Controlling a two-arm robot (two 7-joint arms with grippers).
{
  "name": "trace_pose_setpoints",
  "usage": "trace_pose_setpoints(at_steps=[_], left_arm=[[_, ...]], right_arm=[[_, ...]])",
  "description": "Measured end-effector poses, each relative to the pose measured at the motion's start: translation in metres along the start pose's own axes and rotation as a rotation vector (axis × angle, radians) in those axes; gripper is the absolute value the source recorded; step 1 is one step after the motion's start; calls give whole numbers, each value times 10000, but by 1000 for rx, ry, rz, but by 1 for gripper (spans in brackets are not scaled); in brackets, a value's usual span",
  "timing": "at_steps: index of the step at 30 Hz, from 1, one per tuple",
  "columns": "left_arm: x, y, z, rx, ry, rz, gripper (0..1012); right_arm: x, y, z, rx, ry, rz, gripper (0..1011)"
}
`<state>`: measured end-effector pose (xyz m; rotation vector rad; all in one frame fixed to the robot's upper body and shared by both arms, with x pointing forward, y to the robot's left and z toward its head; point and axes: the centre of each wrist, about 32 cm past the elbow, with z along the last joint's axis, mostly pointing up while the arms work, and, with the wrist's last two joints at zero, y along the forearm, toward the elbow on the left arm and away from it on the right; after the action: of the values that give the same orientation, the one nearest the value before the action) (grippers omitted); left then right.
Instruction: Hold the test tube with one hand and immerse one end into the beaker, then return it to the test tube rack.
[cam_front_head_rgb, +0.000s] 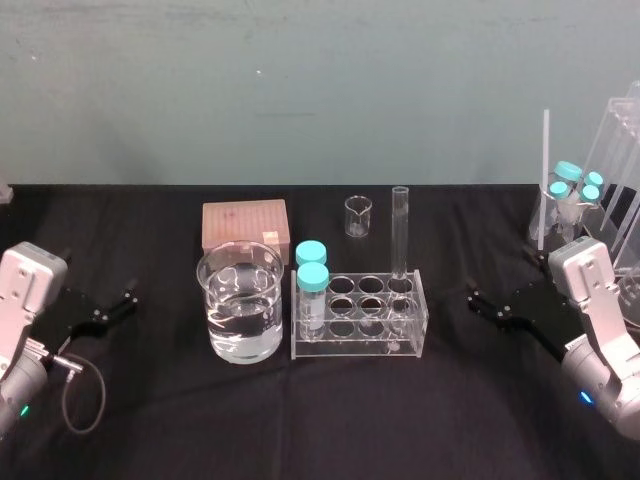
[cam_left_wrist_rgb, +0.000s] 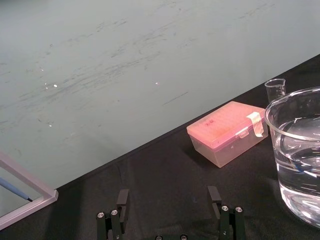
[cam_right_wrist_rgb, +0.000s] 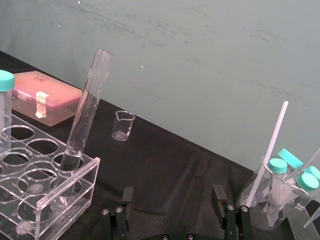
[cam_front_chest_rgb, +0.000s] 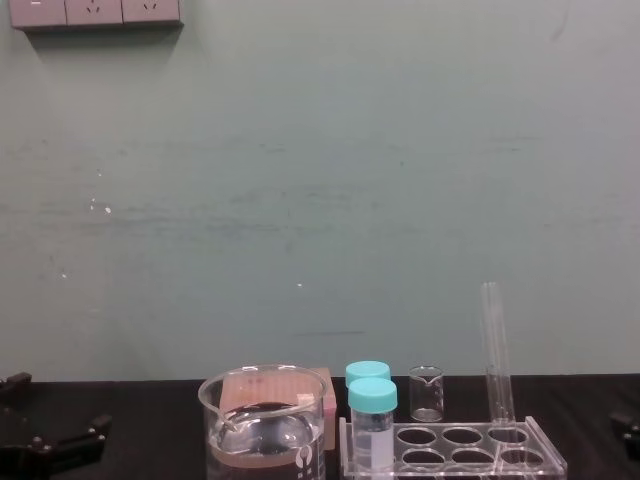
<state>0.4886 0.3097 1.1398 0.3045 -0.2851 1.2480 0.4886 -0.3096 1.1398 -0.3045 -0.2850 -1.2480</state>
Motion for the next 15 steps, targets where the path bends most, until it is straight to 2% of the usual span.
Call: trace_pose_setpoints(at_steps=[10,15], left_arm=[[0,0,0,0,0,0,1000],[0,0,0,0,0,0,1000]], right_arm=[[0,0,0,0,0,0,1002],[6,-2,18,20,45,3,1000]])
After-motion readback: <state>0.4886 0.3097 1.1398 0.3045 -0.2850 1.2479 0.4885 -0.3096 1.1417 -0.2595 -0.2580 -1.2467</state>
